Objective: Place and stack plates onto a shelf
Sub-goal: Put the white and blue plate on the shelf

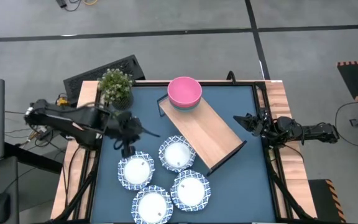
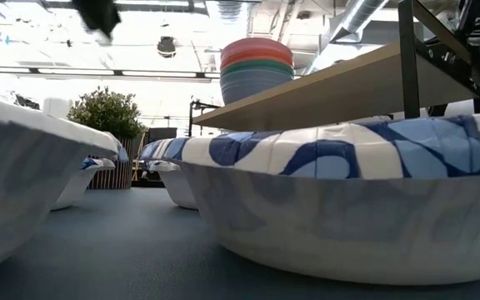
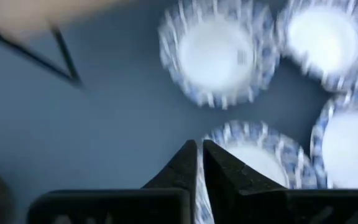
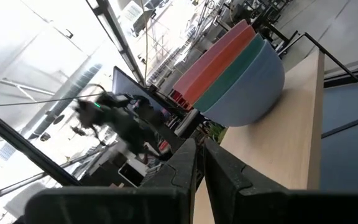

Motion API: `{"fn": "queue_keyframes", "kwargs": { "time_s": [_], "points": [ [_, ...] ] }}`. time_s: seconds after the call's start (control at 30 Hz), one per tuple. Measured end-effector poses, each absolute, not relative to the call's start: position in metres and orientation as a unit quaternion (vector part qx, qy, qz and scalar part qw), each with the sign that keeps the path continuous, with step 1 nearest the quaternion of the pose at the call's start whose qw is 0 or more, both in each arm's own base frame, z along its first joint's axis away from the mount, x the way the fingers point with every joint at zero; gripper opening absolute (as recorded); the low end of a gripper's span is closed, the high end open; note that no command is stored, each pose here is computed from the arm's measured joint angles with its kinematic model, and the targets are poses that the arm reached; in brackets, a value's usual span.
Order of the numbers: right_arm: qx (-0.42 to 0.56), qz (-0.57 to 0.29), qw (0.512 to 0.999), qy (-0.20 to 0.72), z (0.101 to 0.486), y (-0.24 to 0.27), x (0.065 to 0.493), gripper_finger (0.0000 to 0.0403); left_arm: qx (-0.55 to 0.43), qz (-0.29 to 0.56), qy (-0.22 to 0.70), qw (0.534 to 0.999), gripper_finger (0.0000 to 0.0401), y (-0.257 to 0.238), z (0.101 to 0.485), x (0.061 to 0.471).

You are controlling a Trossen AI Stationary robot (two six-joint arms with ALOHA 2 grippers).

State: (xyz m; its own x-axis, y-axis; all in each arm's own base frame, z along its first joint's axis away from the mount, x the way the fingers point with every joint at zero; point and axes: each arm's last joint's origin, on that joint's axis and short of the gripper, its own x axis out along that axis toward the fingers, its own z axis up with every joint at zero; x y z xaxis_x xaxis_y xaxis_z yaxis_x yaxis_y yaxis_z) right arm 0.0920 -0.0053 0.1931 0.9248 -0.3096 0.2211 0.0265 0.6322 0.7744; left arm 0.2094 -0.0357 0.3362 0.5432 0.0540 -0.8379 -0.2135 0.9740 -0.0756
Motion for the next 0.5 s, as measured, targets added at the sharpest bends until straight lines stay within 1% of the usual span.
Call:
{"fn": "queue_keyframes", "kwargs": {
  "time_s": [0.17, 0.27, 0.43, 0.5],
  "points": [
    [0.418, -0.095, 0.887, -0.169, 0.193, -0.005, 0.092, 0.0058, -0.151, 0.034, 0.537, 0.829, 0.0068, -0.039, 0.266, 0.201],
    [0.418, -0.095, 0.887, -0.169, 0.193, -0.005, 0.092, 0.0058, -0.165, 0.010, 0.557, 0.814, 0.0107, -0.041, 0.232, 0.197],
    [0.418, -0.095, 0.887, -0.169, 0.193, -0.005, 0.092, 0.0058, -0.171, 0.014, 0.576, 0.799, 0.0171, -0.036, 0.197, 0.189],
    [0.418, -0.095, 0.887, -0.169, 0.193, -0.005, 0.092, 0.0058, -0.176, 0.036, 0.585, 0.791, 0.0192, -0.032, 0.188, 0.185]
  ]
}}
